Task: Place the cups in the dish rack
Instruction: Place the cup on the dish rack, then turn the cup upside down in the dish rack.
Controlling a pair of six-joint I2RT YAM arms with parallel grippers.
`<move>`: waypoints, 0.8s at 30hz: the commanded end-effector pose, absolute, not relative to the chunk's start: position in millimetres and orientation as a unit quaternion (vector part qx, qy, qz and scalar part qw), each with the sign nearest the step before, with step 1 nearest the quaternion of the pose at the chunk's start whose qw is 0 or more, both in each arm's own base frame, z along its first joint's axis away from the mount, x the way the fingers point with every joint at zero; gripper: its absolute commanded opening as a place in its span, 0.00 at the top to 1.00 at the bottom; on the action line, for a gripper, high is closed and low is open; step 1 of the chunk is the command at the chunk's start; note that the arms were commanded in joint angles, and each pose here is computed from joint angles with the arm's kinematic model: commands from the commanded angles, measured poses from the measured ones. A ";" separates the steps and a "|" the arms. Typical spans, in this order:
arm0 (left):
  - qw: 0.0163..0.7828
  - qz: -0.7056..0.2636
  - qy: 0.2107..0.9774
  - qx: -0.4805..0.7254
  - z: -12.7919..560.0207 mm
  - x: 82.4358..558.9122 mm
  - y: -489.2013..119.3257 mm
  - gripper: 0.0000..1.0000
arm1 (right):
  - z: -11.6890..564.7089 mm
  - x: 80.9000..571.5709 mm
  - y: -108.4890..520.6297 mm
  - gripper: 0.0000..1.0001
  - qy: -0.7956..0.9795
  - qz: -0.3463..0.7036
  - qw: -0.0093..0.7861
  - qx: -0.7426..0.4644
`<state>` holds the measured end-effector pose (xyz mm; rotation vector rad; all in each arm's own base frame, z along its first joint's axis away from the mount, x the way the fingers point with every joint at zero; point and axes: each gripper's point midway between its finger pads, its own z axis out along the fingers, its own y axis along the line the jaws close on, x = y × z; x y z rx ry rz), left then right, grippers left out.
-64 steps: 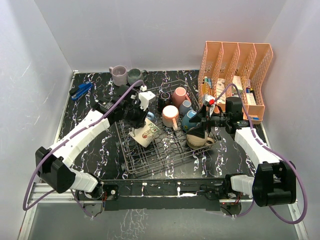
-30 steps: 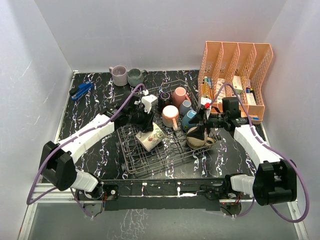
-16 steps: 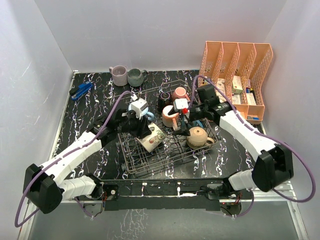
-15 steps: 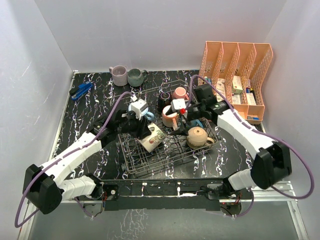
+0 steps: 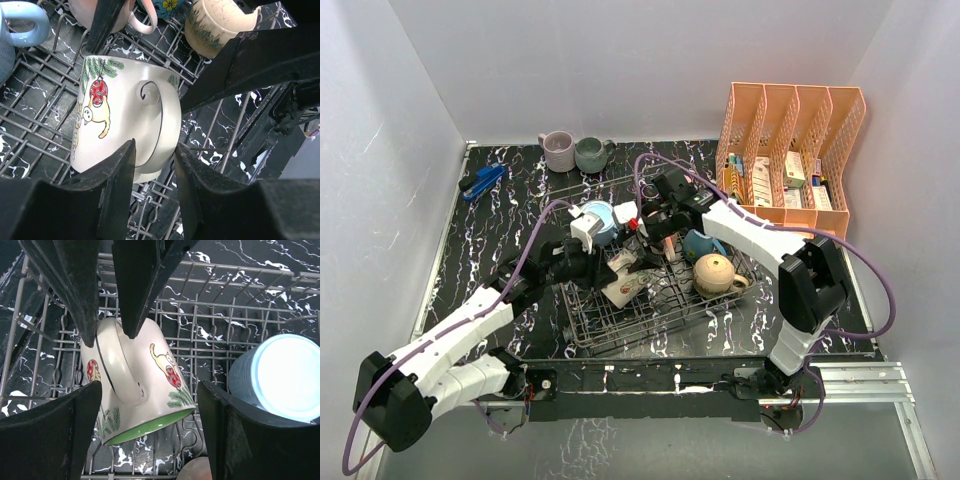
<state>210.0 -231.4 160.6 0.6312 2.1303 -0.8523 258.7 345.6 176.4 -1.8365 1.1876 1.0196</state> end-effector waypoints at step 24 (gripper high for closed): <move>0.486 -0.286 0.817 0.117 214.5 200.1 -171.9 0.63 | 178.3 253.7 370.9 0.66 0.478 0.264 0.355 -0.758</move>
